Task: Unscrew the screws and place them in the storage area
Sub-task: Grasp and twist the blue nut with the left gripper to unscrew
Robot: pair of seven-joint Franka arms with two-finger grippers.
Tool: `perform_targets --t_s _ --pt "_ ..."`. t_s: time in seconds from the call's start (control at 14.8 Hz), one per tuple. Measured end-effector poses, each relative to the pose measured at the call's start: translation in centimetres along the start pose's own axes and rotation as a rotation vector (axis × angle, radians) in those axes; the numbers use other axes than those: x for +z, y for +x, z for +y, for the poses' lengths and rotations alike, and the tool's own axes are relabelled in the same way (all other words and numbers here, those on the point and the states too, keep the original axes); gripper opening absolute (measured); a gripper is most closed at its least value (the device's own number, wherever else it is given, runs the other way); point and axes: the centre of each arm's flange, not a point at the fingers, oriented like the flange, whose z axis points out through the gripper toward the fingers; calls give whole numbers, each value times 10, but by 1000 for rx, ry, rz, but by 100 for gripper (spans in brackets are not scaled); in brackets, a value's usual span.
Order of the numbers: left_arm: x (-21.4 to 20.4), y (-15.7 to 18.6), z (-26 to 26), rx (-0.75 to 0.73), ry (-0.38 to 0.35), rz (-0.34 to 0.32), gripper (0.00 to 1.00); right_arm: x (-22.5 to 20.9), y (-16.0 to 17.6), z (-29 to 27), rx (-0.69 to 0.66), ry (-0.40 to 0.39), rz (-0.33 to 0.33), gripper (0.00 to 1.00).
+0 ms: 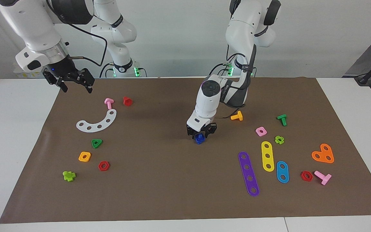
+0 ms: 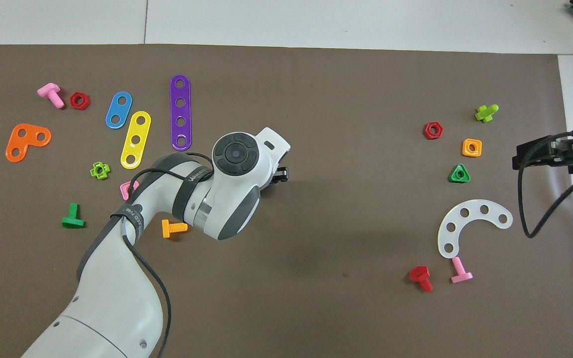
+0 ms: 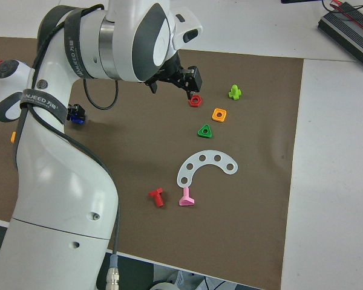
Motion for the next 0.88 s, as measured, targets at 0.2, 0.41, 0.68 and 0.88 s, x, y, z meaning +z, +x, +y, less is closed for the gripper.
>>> perform_targets --t_s 0.2,0.41,0.68,0.88 --pt "0 0 0 0 0 0 68 0 0 0 0 0 0 100" --pt "0 0 0 0 0 0 65 0 0 0 0 0 0 100" --pt "-3 2 0 -2 -3 6 64 0 0 0 0 0 0 100" --pt "-4 3 0 -2 -3 7 63 0 0 0 0 0 0 100"
